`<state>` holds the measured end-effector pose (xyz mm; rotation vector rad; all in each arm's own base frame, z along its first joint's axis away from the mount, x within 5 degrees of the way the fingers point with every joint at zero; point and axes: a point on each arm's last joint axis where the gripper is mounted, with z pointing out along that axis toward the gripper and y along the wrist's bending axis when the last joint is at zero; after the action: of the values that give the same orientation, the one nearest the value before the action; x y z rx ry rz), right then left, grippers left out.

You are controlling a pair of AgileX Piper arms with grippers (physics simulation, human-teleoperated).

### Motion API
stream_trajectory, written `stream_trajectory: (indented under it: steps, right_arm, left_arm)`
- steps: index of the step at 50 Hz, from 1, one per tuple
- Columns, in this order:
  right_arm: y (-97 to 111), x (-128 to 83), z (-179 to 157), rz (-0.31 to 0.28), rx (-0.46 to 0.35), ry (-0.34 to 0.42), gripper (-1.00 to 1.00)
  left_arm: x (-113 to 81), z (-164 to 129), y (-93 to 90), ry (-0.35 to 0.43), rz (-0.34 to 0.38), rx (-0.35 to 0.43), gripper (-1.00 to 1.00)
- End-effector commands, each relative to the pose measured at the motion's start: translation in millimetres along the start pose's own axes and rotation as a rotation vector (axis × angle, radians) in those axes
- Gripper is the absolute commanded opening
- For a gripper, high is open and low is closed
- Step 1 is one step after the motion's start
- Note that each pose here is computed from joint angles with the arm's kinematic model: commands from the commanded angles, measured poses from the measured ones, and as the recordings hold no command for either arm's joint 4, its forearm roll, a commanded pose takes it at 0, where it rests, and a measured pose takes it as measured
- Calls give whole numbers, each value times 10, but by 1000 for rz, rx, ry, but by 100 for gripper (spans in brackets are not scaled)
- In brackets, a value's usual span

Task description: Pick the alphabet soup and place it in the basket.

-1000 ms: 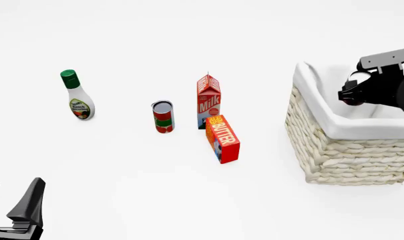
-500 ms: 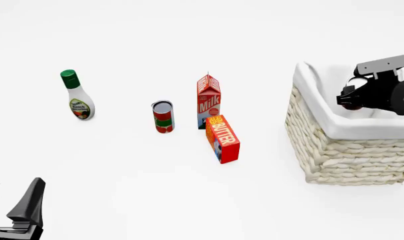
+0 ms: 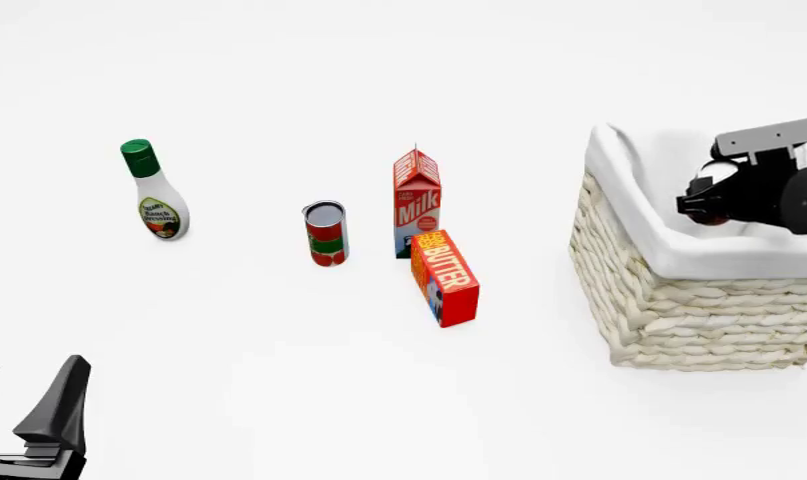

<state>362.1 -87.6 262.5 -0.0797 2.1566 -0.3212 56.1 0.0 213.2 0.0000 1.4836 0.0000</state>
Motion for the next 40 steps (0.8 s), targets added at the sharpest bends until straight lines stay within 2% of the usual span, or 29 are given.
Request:
stream_trajectory:
  steps: [1,24,40]
  right_arm:
    - [-32,-11,19,43,10,-16,-100]
    - [4,28,118,41,2,-6,-100]
    - [-57,61,165,45,14,4,-100]
  left_arm:
    - [0,0,0,0,0,0,100]
    - [0,0,0,0,0,0,100]
    - [0,0,0,0,0,0,100]
